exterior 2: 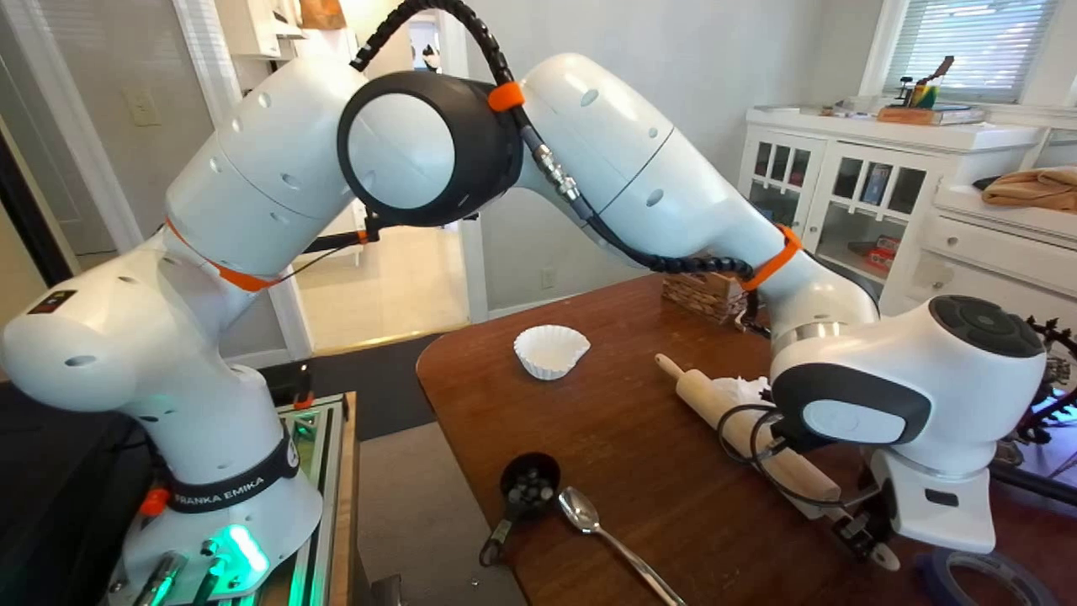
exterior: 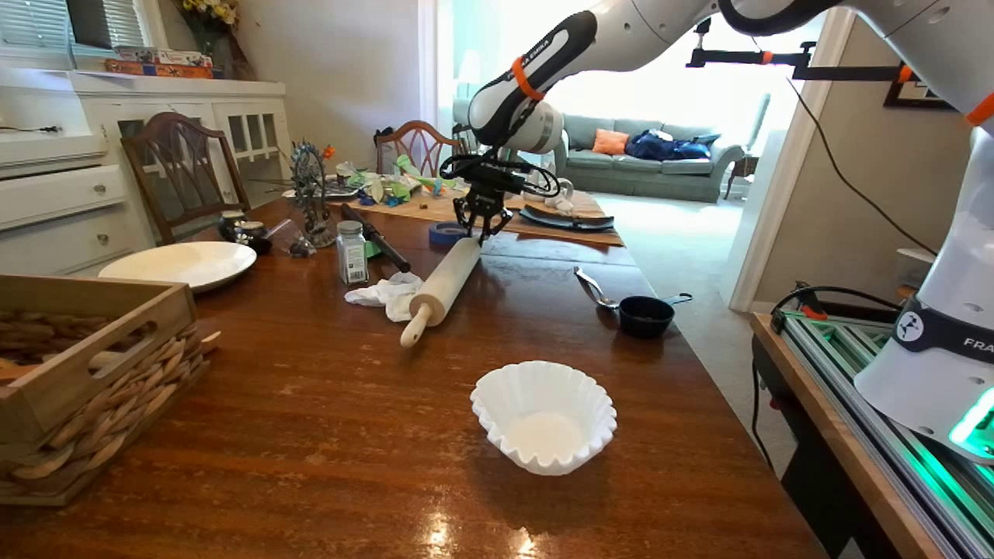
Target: Move the rolling pin back and forth on the table.
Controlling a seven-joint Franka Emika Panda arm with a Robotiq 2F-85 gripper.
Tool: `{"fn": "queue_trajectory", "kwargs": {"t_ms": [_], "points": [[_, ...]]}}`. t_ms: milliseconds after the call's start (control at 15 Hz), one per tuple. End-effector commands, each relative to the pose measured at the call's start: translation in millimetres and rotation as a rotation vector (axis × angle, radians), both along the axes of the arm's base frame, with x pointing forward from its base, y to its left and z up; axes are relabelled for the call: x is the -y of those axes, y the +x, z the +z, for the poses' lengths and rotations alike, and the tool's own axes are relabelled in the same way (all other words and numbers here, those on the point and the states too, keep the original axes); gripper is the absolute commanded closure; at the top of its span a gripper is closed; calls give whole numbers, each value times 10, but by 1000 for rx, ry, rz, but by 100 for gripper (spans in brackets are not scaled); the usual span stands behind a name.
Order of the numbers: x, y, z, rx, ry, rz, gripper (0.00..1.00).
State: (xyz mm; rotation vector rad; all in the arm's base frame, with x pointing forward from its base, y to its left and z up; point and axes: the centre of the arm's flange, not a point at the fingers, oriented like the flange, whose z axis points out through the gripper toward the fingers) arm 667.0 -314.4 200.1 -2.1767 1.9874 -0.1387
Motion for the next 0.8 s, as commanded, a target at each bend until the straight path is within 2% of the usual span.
{"fn": "queue_trajectory", "kwargs": {"t_ms": [0,400,733], "points": [[50,70,-62,-22,20,30,93],[58,-275,-100,-24,25,98,93],[76,-685,-97,-36,47,131,93]]}}
